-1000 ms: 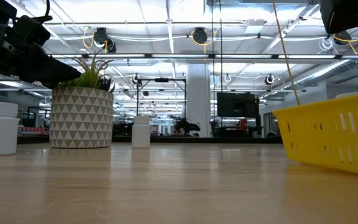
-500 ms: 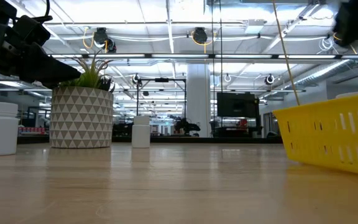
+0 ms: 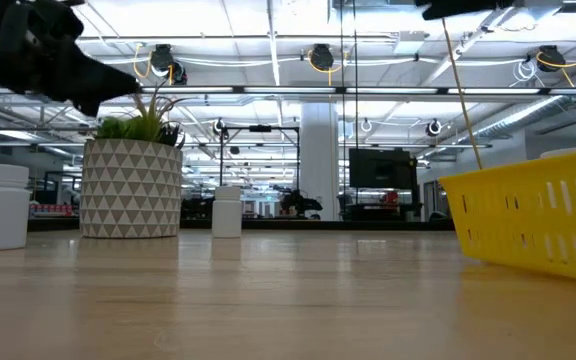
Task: Pick and place pill bottles into a basket
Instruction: Put the top pill bottle into the basket
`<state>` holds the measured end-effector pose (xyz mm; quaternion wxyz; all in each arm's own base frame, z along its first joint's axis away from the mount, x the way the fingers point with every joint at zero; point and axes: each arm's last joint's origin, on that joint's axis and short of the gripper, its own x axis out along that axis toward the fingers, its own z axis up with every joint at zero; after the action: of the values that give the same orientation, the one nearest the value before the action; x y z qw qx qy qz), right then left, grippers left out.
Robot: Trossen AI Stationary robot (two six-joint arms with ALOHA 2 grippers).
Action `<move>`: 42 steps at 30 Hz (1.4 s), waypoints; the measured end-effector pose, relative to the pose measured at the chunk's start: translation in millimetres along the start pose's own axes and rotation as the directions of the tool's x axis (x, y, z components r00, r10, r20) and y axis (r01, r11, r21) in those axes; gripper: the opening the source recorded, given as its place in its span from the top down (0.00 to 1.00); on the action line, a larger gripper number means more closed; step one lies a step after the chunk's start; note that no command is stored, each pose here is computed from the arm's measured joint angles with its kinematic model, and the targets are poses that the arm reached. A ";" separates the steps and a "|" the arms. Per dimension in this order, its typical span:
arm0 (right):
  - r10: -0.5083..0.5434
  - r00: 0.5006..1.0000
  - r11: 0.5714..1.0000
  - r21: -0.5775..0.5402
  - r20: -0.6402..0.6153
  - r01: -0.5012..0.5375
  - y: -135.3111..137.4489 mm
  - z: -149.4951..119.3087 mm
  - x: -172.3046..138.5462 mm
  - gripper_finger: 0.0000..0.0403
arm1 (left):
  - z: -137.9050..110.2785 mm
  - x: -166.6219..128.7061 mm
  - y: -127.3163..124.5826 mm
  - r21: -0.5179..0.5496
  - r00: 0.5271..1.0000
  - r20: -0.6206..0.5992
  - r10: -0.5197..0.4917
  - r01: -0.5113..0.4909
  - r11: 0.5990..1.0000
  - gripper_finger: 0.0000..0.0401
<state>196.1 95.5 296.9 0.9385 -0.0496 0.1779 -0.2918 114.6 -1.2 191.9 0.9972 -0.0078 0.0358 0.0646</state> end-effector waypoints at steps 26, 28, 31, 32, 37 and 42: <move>0.476 0.713 0.834 -0.006 0.514 -0.552 -106.7 -105.8 -31.8 0.50 | 25.1 9.2 -2.4 -0.013 1.000 -0.023 -0.002 0.001 1.000 0.81; 0.480 0.723 0.838 -0.015 0.496 -0.546 -109.2 -110.1 -32.1 0.51 | 25.1 9.2 -2.4 -0.028 1.000 -0.023 -0.001 0.001 1.000 0.81; 0.491 0.729 0.836 -0.022 0.477 -0.548 -108.5 -111.7 -31.4 0.50 | 25.2 9.2 -2.3 -0.033 1.000 -0.022 0.000 -0.001 0.999 0.81; 0.493 0.729 0.835 -0.023 0.476 -0.550 -108.5 -111.7 -31.5 0.50 | 25.2 9.2 -2.3 -0.033 1.000 -0.022 0.000 -0.001 0.999 0.81; 0.551 0.722 0.803 -0.028 0.418 -0.596 -105.6 -117.6 -30.1 0.51 | 25.2 9.2 -2.0 -0.034 1.000 -0.022 0.003 -0.003 0.999 0.81; 0.579 0.717 0.784 -0.023 0.389 -0.620 -100.6 -125.5 -26.4 0.52 | 25.2 9.2 -1.9 -0.045 1.000 -0.022 0.003 -0.004 0.999 0.81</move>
<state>77.0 28.8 207.9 0.9993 0.0071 -0.0148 0.0341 125.7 -1.4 216.4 0.9962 -0.0307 0.0454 0.0672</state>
